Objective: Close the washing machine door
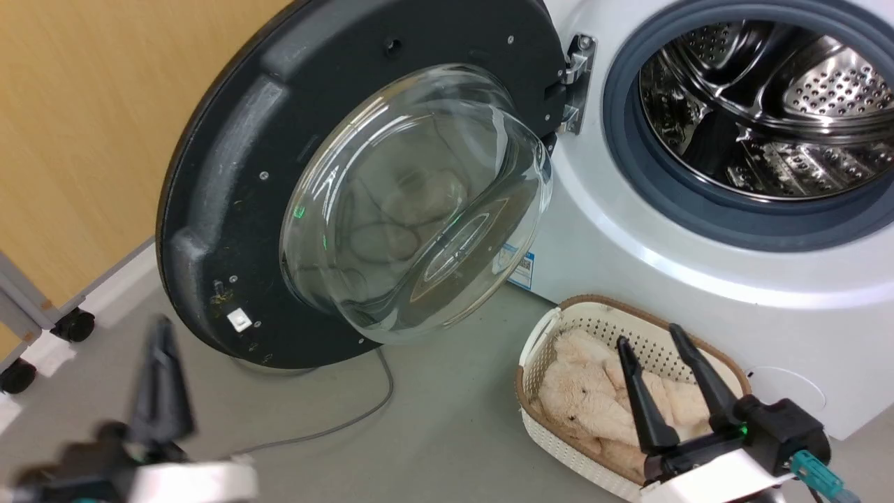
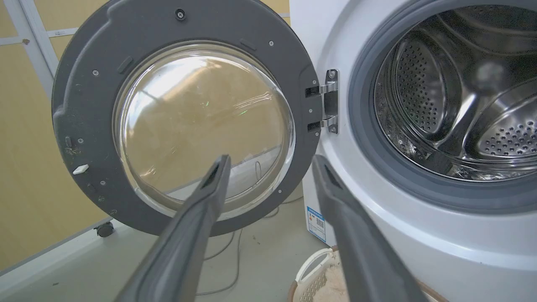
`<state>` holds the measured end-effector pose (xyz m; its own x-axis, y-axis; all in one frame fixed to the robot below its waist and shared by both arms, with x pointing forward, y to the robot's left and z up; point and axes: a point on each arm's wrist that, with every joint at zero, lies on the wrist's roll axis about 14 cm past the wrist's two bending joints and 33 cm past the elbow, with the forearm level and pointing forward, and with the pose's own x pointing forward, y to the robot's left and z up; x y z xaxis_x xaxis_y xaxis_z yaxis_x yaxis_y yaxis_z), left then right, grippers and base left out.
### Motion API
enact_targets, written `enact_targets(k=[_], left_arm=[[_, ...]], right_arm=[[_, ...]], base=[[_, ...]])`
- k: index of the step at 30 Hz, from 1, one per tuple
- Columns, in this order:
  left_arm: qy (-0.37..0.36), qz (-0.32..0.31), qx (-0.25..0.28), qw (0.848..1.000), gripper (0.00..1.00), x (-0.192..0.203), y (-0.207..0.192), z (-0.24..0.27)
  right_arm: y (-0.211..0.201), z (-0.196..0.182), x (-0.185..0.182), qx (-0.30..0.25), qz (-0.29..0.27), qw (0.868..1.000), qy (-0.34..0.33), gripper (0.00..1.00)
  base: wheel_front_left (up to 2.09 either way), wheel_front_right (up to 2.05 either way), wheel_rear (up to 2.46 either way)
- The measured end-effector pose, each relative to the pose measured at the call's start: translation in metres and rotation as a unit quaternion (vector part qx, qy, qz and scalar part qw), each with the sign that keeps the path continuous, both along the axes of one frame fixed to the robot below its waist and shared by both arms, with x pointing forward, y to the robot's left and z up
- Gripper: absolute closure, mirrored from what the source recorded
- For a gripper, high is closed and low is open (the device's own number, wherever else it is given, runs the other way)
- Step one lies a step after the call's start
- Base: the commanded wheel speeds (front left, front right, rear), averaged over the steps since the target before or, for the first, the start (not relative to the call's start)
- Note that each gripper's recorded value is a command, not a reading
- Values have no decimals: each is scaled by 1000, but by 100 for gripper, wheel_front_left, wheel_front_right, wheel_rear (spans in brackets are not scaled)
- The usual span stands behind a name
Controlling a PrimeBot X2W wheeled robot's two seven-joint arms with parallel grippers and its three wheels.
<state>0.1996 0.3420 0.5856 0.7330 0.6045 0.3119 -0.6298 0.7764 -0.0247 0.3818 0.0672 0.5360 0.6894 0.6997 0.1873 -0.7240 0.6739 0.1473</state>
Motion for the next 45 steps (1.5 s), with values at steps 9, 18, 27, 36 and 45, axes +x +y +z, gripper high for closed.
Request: enact_targets(k=[9, 18, 27, 36, 45], left_arm=[[-45, 10, 72, 996, 100, 2, 65, 63], [-55, 29, -90, 994, 100, 28, 148, 43], [-129, -56, -473, 870, 100, 79, 159, -25], [-76, -169, -575, 797, 100, 97, 112, -45], [-9, -298, -611, 733, 100, 97, 35, -56]], right_arm=[[-13, -10, 11, -3, -20, 1000, 7, 0], [-29, -26, 21, -16, -36, 999, 18, 0], [-36, -27, 29, -14, -48, 999, 16, 0], [-39, -23, 28, -13, -54, 998, 13, 0], [-59, -7, 29, -5, -93, 996, -3, 0]], base=[[0, 0, 0], [0, 0, 0], [0, 0, 0], [0, 0, 0], [0, 0, 0]])
